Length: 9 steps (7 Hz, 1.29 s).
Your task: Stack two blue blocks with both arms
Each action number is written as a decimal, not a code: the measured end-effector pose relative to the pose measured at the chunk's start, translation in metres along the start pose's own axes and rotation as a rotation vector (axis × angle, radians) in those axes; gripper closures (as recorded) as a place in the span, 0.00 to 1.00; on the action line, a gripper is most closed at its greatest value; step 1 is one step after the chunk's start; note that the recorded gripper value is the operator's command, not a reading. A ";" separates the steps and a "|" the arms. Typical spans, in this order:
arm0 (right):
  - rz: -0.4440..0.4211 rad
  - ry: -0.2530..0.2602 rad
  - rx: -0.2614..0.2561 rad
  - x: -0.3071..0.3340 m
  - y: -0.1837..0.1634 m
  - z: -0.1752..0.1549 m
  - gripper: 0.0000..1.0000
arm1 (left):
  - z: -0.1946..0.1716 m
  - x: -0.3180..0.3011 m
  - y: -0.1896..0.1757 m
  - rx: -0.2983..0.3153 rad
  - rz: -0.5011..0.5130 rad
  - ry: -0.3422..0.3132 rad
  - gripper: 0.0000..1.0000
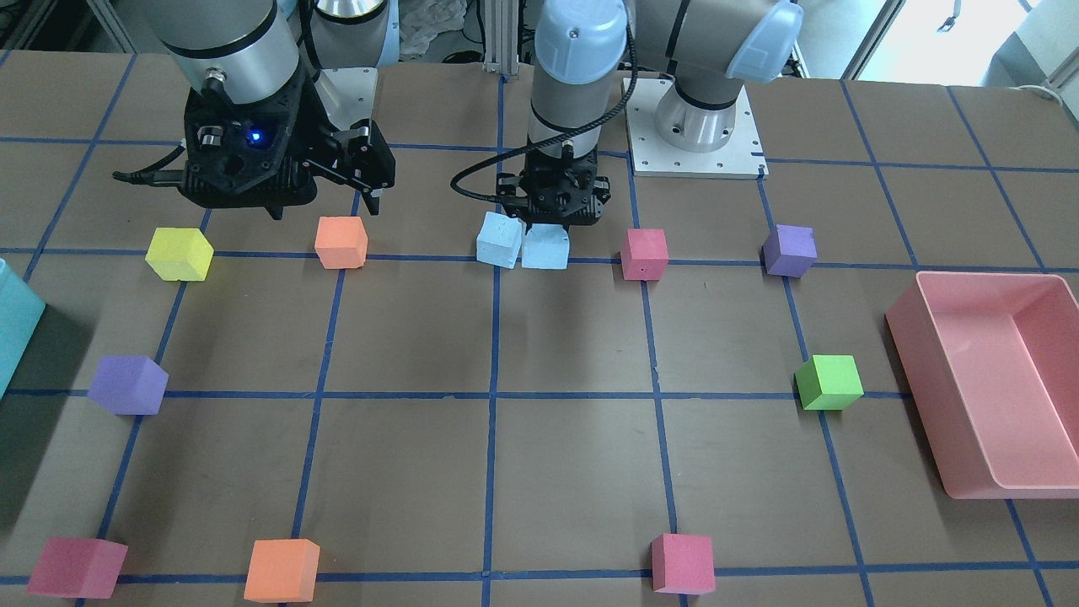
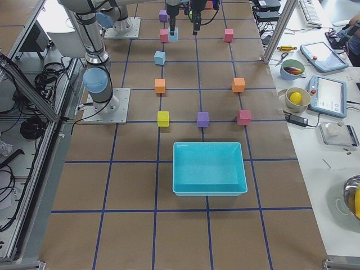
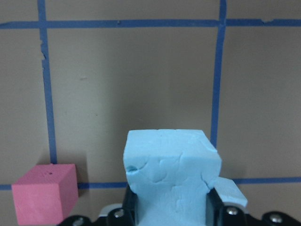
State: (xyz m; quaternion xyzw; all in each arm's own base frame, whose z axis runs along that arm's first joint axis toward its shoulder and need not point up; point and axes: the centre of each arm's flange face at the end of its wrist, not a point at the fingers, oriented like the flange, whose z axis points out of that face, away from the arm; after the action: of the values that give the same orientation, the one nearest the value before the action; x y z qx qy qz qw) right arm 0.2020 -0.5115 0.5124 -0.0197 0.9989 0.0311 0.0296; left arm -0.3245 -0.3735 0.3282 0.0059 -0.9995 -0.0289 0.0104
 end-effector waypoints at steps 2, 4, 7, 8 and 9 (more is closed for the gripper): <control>-0.003 0.023 0.014 0.003 -0.001 -0.003 0.00 | 0.030 0.035 0.038 0.010 -0.007 -0.001 0.87; -0.003 0.046 0.045 0.005 -0.004 -0.005 0.00 | 0.042 0.039 0.056 0.014 0.010 -0.001 0.86; -0.005 0.049 0.066 0.004 -0.007 -0.004 0.00 | 0.052 0.041 0.058 -0.002 0.007 -0.007 0.14; -0.005 0.049 0.066 0.004 -0.007 -0.004 0.00 | 0.056 0.041 0.059 -0.012 0.006 -0.007 0.00; -0.006 0.050 0.067 0.004 -0.006 -0.004 0.00 | 0.060 0.040 0.062 -0.025 0.009 -0.005 0.00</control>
State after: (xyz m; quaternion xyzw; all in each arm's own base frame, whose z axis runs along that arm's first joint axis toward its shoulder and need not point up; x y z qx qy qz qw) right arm 0.1983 -0.5183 0.5161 -0.0226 0.9997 -0.0029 0.0056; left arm -0.3667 -0.3091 0.2729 0.0010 -0.9991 -0.0412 0.0081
